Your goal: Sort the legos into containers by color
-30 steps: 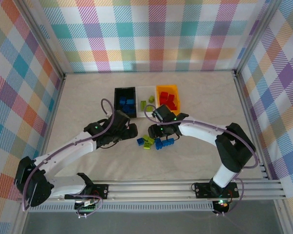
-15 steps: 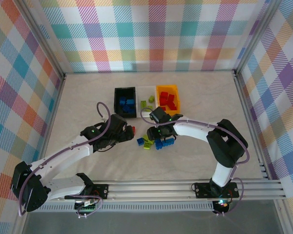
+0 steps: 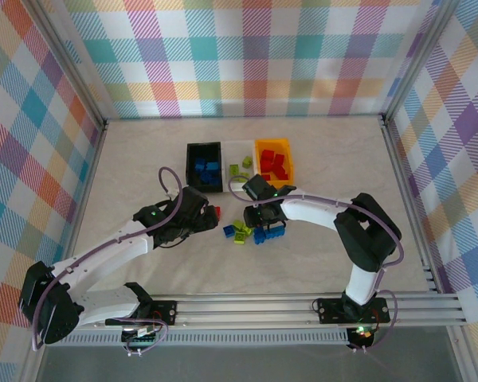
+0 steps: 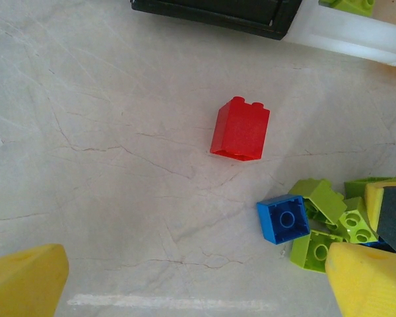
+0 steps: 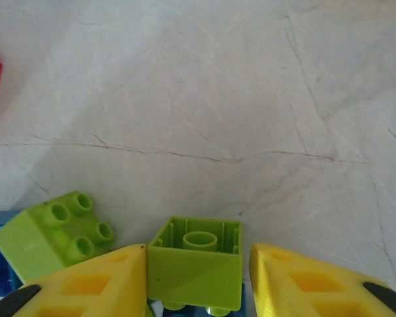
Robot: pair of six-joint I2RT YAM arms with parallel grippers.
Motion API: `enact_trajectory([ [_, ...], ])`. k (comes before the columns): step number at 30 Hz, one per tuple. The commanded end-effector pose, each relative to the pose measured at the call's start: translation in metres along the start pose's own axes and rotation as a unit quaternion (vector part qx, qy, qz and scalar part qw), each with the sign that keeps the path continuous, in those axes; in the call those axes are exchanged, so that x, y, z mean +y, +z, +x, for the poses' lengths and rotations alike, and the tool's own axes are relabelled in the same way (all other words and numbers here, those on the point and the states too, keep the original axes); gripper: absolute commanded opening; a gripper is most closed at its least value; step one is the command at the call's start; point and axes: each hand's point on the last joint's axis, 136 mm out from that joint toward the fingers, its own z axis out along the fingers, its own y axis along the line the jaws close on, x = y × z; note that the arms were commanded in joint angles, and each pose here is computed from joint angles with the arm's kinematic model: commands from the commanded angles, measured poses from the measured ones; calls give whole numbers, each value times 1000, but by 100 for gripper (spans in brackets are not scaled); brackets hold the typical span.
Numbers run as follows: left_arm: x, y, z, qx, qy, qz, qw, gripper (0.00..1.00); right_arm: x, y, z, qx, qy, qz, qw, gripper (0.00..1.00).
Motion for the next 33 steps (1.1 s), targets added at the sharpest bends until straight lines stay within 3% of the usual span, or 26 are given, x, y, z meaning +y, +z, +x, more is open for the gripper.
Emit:
enact_trajectory([
  [1,11,1,4,4,1,-22,1000,100,2,1,3,9,5,1,1000,47],
  [6,11,1,4,5,2,-24,1000,100,13,3,3,18,7,-24,1000,53],
  [14,11,1,4,5,2,-21,1000,100,6,2,-3,1,5,-5,1000,41],
  [21,15,-4,1,-3,2,-26,1000,100,8,-37,-32,-61,-7,-14,998,35],
  [26,25,-8,3,-10,-3,-38,999,100,22,-72,-71,-106,-24,-40,993,35],
  [33,26,-4,14,9,-5,-32,999,100,30,-56,-141,-127,-1,-51,991,37],
])
